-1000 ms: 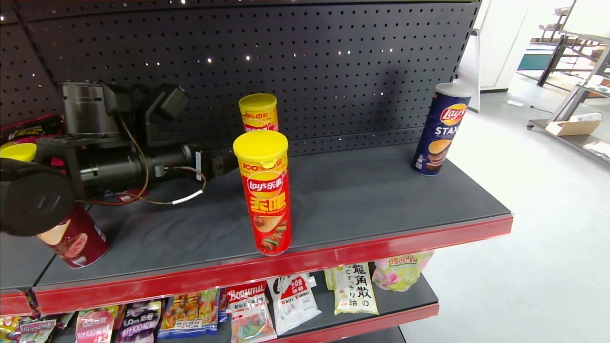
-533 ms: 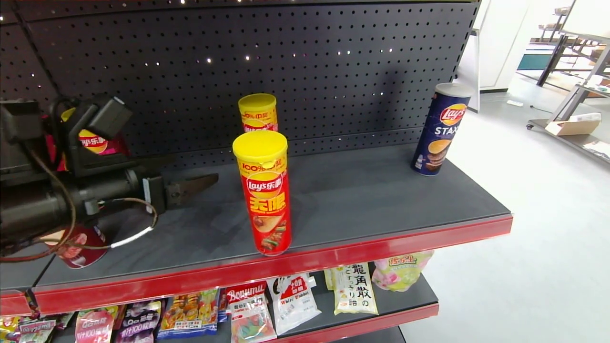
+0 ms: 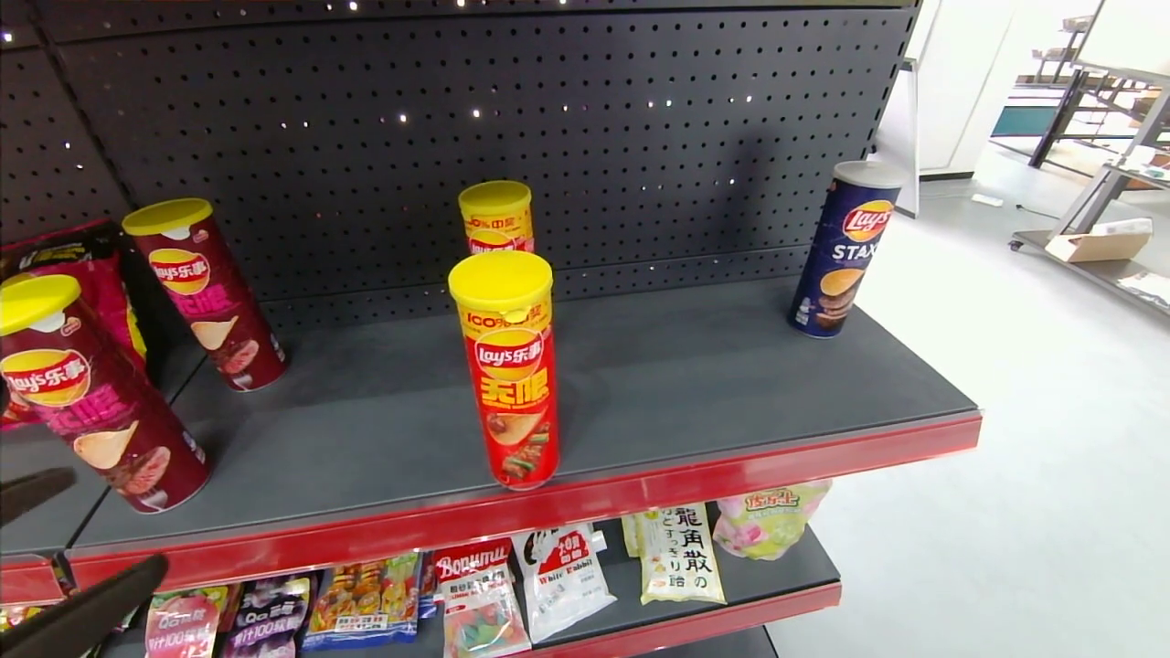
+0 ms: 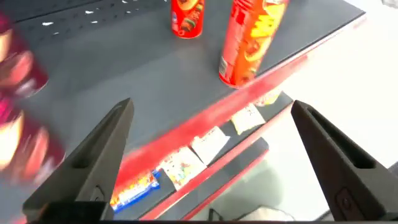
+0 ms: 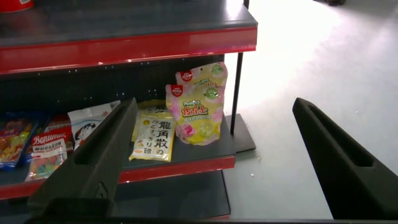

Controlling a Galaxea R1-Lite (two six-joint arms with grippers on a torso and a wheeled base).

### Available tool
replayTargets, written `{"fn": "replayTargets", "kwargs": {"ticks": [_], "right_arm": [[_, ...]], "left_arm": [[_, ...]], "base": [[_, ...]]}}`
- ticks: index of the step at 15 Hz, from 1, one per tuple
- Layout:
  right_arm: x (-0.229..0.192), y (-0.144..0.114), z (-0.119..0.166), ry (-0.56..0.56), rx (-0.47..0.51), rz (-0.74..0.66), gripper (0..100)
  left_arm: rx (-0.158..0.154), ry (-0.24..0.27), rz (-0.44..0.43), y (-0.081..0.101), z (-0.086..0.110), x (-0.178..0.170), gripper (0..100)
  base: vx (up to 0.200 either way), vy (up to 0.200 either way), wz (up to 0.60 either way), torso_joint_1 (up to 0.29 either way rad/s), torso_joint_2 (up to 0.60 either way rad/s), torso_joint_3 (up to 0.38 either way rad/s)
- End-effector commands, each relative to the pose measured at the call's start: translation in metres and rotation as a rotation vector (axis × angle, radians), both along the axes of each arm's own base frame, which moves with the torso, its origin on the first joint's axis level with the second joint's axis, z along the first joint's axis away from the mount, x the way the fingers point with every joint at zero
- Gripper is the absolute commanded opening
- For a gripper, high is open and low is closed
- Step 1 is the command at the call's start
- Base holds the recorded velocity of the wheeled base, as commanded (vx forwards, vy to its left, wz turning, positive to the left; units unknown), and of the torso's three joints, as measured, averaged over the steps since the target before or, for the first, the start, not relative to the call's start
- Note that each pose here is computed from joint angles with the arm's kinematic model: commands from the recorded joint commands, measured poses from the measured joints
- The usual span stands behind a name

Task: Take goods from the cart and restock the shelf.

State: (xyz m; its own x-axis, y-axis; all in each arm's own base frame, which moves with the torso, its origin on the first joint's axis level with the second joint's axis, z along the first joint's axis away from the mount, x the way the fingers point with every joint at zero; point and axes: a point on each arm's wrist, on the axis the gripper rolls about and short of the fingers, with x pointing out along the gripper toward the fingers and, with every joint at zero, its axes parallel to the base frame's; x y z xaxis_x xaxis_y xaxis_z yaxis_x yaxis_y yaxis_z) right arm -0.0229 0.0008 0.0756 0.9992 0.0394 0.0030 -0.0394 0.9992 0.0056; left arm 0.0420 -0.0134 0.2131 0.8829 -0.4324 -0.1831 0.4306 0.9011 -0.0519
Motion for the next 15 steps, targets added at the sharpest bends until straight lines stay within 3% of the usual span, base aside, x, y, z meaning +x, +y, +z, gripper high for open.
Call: {"fn": "replayTargets", "kwargs": {"ticks": [1, 4, 6, 9, 12, 15], "right_arm": [[0.0, 0.0, 0.0, 0.001, 0.0, 0.001, 100], [0.0, 0.0, 0.0, 0.001, 0.0, 0.001, 100], [0.0, 0.0, 0.0, 0.001, 0.0, 0.001, 100], [0.0, 0.0, 0.0, 0.0, 0.002, 0.002, 100], [0.0, 0.0, 0.0, 0.0, 0.002, 0.001, 100], [0.0, 0.0, 0.0, 0.0, 0.0, 0.001, 100]], "left_arm": [[-0.029, -0.138, 0.122, 0.011, -0.02, -0.05, 100], [-0.007, -0.085, 0.191, 0.016, -0.042, -0.074, 100], [-0.002, -0.083, 0.23, 0.018, -0.052, -0.084, 100], [0.017, -0.077, 0.339, 0.022, -0.052, -0.089, 100], [0.023, -0.072, 0.359, 0.022, -0.055, -0.089, 100], [0.033, -0.053, 0.358, 0.022, -0.061, -0.086, 100]], "base": [[0.0, 0.0, 0.0, 0.0, 0.0, 0.0], [0.0, 0.0, 0.0, 0.0, 0.0, 0.0], [0.0, 0.0, 0.0, 0.0, 0.0, 0.0], [0.0, 0.0, 0.0, 0.0, 0.0, 0.0], [0.0, 0.0, 0.0, 0.0, 0.0, 0.0], [0.0, 0.0, 0.6, 0.001, 0.0, 0.004]]}}
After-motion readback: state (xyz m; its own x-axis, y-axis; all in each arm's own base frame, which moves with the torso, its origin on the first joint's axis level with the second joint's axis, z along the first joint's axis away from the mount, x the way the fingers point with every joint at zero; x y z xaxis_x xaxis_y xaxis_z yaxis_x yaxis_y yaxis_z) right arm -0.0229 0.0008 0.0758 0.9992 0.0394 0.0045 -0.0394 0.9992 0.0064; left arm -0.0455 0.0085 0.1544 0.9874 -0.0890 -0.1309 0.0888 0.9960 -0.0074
